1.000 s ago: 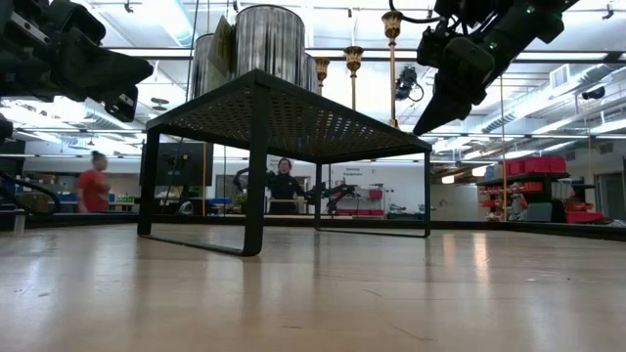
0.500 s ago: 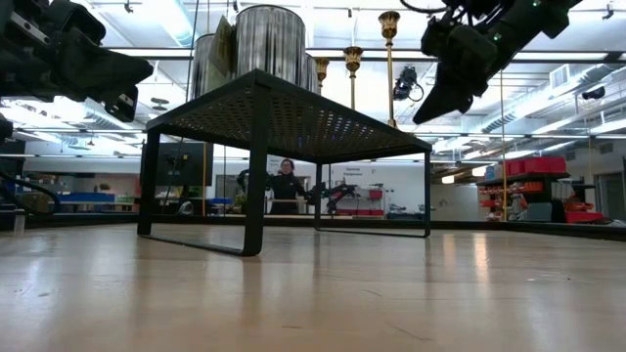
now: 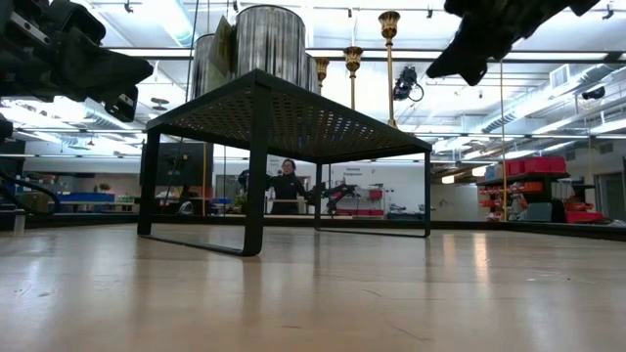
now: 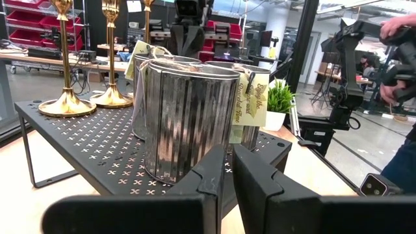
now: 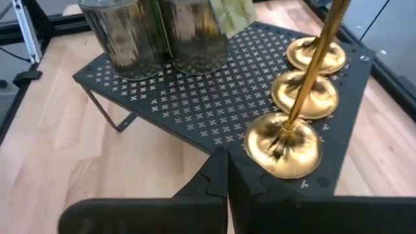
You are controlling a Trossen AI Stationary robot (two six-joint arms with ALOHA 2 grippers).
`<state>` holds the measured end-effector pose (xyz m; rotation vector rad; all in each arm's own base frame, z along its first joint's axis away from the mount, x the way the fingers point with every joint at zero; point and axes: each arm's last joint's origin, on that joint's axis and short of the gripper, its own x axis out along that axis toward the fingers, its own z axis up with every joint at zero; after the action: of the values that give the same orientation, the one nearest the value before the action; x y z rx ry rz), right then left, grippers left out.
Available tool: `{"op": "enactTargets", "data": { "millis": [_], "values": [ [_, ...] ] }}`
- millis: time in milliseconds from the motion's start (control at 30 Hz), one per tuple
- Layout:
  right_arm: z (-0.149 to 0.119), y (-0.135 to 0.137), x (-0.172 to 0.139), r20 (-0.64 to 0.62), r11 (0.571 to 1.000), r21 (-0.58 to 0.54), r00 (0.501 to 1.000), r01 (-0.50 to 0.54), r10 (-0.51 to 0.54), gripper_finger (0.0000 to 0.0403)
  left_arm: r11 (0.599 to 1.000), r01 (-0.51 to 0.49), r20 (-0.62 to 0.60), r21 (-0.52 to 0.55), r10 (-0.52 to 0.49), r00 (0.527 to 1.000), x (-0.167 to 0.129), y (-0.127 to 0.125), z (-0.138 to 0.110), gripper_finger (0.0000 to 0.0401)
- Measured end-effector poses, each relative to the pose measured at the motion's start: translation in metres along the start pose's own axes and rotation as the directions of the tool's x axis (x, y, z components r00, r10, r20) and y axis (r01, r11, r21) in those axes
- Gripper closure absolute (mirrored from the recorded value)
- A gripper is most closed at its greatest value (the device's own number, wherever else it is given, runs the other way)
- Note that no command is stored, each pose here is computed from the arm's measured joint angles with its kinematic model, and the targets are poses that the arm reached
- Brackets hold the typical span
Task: Pick & Place candle stick holders
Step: Return to Home Position
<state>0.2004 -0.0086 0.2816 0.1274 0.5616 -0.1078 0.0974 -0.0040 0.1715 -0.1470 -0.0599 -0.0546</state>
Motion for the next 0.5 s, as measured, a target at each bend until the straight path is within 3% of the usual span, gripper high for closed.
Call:
{"op": "enactTargets", "data": {
  "millis": [300,500],
  "values": [
    [-0.005,-0.001,-0.009,0.034,0.998,-0.062,0.999,0.005,-0.003,0.0401,1.0,0.0,0.0,0.0,0.0,1.0,0.0,0.0,0.0,0.0362],
    [-0.024,-0.001,-0.007,0.069,0.995,-0.063,0.994,-0.078,0.082,0.0399,1.0,0.0,0.0,0.0,0.0,1.0,0.0,0.0,0.0,0.0362]
  ]
}}
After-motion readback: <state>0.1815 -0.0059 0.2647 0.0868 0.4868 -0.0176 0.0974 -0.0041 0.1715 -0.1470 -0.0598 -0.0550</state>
